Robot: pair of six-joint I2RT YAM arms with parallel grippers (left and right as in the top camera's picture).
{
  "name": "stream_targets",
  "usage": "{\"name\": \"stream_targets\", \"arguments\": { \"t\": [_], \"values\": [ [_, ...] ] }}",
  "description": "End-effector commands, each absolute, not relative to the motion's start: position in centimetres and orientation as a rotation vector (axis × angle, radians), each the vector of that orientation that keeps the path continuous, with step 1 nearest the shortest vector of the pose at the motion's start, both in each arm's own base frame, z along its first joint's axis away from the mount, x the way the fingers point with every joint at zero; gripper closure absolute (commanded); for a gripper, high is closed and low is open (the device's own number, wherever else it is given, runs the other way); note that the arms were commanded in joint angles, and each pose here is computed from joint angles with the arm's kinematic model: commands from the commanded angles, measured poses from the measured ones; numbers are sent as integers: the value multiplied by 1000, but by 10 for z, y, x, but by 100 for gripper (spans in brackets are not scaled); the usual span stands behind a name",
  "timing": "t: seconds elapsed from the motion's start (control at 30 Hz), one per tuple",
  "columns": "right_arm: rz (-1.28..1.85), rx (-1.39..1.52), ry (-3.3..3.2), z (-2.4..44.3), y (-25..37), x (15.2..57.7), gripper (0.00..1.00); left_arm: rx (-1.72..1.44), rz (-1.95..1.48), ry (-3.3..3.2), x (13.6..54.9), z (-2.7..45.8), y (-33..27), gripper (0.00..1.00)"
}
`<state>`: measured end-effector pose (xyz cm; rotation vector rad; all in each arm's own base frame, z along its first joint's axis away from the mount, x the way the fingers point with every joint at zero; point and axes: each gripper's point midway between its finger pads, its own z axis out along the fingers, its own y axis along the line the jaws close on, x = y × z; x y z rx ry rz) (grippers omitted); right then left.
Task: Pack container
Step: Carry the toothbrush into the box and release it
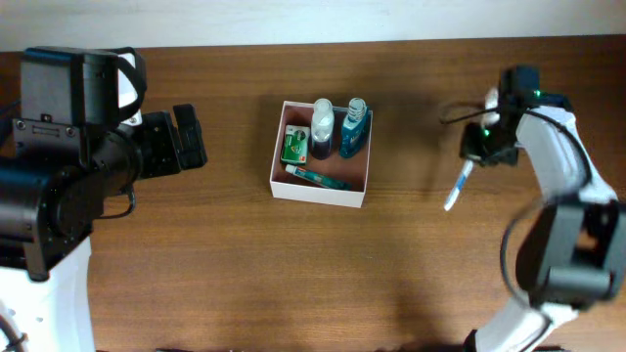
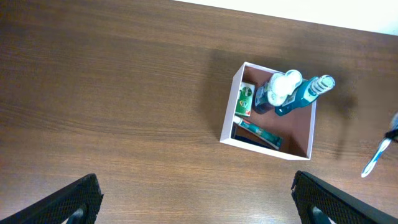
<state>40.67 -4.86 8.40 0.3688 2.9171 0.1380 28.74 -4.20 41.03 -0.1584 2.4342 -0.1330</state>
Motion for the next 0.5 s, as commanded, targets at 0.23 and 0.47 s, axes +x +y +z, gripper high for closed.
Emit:
{"name": "stream_targets", "arguments": {
  "t": [0.23,0.47],
  "values": [
    [240,-1000,2312,244,156,373,96,-151,-110,2422,286,413,-38,1],
    [152,-1743,1861,205,250,355,96,-151,-110,2422,286,413,-38,1]
  ]
}}
